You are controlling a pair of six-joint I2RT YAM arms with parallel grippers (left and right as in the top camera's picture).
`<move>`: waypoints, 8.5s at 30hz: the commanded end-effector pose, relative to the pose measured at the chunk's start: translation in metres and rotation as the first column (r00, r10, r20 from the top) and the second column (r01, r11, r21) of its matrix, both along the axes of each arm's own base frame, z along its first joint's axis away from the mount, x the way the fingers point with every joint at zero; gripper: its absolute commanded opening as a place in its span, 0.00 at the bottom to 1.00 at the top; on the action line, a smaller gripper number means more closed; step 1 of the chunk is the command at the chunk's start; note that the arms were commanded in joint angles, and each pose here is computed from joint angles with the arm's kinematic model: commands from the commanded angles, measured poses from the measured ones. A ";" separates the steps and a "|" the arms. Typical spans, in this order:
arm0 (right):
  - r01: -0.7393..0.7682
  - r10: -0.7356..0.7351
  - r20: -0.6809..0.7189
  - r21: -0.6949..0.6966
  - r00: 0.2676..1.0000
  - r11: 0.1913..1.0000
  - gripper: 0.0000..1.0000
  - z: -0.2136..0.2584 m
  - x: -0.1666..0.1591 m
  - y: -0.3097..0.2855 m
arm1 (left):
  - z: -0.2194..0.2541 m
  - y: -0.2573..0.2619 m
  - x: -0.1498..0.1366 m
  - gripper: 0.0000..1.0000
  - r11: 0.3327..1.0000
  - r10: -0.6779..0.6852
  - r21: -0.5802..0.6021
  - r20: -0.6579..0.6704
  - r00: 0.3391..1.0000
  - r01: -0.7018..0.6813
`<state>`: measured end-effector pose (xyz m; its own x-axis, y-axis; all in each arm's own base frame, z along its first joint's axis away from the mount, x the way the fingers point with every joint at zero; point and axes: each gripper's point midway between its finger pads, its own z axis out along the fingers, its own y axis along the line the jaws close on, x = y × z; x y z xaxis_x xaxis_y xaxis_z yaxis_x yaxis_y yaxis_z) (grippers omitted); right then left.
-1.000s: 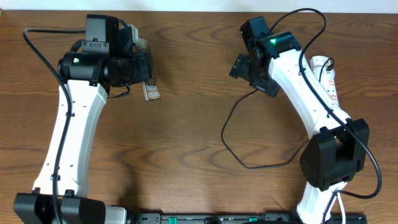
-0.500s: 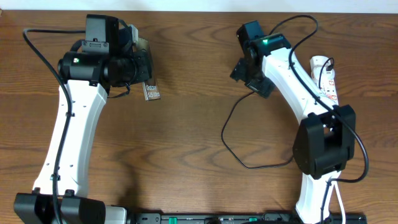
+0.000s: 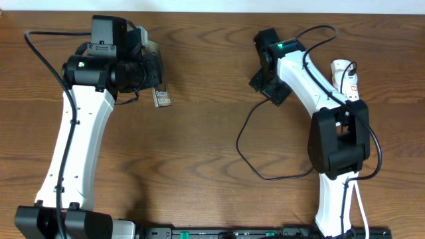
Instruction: Plug charger to phone and switch on socket
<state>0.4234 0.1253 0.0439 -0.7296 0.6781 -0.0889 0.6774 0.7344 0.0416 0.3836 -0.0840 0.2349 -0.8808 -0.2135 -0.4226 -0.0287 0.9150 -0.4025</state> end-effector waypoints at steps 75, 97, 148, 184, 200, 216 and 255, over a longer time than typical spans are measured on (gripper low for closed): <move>0.229 -0.227 -0.084 0.018 0.970 0.973 0.17 -0.064 0.011 -0.032 | 0.012 -0.003 -0.001 0.07 1.000 -0.020 -0.013 0.040 0.999 0.020; 0.226 -0.221 -0.101 0.046 0.970 0.973 0.26 -0.064 0.009 -0.027 | 0.013 -0.003 0.001 0.07 1.000 -0.019 -0.014 0.047 0.999 0.020; -0.001 0.006 -0.088 0.063 0.996 0.998 0.21 -0.064 -0.002 0.024 | 0.014 -0.003 0.001 0.07 1.000 -0.019 -0.014 0.050 0.999 0.020; -0.244 0.271 -0.120 0.199 0.955 0.949 0.83 -0.061 -0.027 0.071 | 0.014 -0.003 0.003 0.07 1.000 -0.019 -0.015 0.055 0.998 0.020; -0.376 0.431 -0.129 0.313 0.893 0.872 0.86 -0.038 -0.048 0.083 | 0.015 -0.003 0.004 0.07 1.000 -0.019 -0.015 0.060 0.998 0.020; -0.490 0.559 -0.190 0.313 0.807 0.814 0.58 -0.027 -0.085 0.097 | 0.015 -0.003 0.004 0.07 1.000 -0.019 -0.015 0.060 0.998 0.020; -0.690 0.721 -0.235 0.209 0.652 0.693 0.56 0.032 -0.150 0.121 | 0.015 -0.003 0.004 0.07 1.000 -0.019 -0.015 0.061 0.998 0.020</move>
